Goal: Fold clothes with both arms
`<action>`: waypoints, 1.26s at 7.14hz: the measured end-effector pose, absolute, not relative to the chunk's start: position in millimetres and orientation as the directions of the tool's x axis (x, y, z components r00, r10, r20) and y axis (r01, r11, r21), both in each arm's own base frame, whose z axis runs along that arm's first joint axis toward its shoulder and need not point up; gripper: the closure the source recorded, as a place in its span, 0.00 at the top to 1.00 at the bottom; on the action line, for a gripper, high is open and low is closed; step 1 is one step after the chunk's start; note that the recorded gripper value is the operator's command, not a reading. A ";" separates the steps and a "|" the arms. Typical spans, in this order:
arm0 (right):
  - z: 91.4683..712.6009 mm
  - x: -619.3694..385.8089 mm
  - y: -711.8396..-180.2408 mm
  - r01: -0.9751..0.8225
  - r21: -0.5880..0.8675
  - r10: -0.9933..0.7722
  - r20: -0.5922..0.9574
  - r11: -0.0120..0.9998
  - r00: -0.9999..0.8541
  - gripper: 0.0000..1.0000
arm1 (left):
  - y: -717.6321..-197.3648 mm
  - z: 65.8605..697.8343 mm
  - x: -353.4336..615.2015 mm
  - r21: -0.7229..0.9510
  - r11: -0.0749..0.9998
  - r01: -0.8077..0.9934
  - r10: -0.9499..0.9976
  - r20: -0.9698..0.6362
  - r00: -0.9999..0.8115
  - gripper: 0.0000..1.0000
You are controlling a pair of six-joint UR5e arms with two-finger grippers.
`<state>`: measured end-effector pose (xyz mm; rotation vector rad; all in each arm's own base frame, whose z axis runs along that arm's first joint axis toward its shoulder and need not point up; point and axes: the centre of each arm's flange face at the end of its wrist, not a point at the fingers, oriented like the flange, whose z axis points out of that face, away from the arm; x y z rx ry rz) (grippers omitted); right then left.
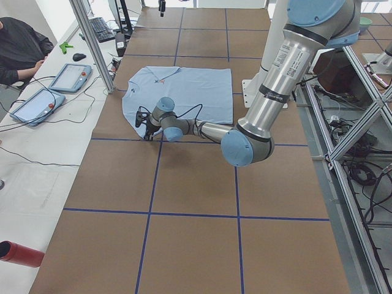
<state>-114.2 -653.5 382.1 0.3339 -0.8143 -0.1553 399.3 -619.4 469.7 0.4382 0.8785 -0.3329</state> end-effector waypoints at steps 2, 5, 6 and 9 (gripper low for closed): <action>381.8 -114.3 -653.6 0.008 0.351 -0.263 0.686 0.937 0.679 1.00 | -622.4 435.5 402.7 0.234 0.860 0.453 -0.092 -0.803 0.589 0.00; 381.8 -114.8 -653.4 0.007 0.350 -0.261 0.686 0.937 0.679 1.00 | -624.6 347.6 447.3 0.197 0.888 0.415 -0.125 -0.765 0.631 0.00; 382.2 -114.9 -653.5 0.007 0.349 -0.260 0.686 0.937 0.680 1.00 | -622.4 324.3 464.3 0.178 0.895 0.408 -0.140 -0.758 0.637 0.00; 383.3 -117.4 -653.9 0.010 0.346 -0.260 0.686 0.938 0.680 1.00 | -625.1 279.6 496.0 0.121 0.901 0.417 -0.201 -0.736 0.647 0.00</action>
